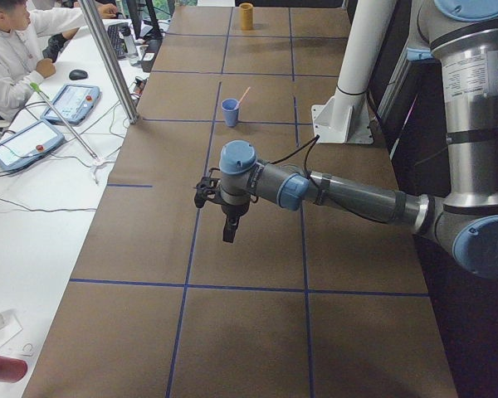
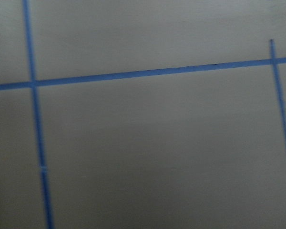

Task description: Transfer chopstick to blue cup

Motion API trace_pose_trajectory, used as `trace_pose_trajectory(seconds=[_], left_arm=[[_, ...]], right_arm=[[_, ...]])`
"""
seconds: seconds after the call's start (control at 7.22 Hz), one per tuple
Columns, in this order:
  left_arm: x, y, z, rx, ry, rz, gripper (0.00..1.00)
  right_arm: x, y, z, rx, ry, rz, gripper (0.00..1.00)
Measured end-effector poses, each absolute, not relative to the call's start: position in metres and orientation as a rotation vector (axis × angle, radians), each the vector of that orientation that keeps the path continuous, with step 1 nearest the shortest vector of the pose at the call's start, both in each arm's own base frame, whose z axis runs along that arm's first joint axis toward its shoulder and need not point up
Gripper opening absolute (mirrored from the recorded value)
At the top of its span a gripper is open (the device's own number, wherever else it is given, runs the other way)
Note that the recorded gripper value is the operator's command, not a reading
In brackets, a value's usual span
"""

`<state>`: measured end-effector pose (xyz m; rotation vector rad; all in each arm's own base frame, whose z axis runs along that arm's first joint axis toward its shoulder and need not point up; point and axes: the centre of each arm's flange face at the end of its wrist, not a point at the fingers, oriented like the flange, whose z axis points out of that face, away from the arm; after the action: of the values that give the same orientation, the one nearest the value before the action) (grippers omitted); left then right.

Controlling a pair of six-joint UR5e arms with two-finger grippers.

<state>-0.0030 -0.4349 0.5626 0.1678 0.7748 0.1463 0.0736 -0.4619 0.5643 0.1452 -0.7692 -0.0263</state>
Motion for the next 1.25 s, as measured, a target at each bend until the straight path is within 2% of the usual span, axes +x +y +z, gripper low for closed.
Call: trace_pose_trajectory(seconds=[0.28,0.55,1.25], left_arm=[[-0.038,-0.437,0.604,0.157,0.771,0.180,1.00],[-0.040,-0.434,0.616,0.137,0.840,0.179,1.00],[-0.041,-0.421,0.630,0.108,0.860,0.166,1.00]], right_arm=[[0.111,-0.445,0.609,0.137,-0.765,-0.106,1.00],[0.119,-0.420,0.636,0.113,-0.783,-0.109,1.00],[0.117,-0.407,0.647,0.094,-0.798,-0.099,1.00]])
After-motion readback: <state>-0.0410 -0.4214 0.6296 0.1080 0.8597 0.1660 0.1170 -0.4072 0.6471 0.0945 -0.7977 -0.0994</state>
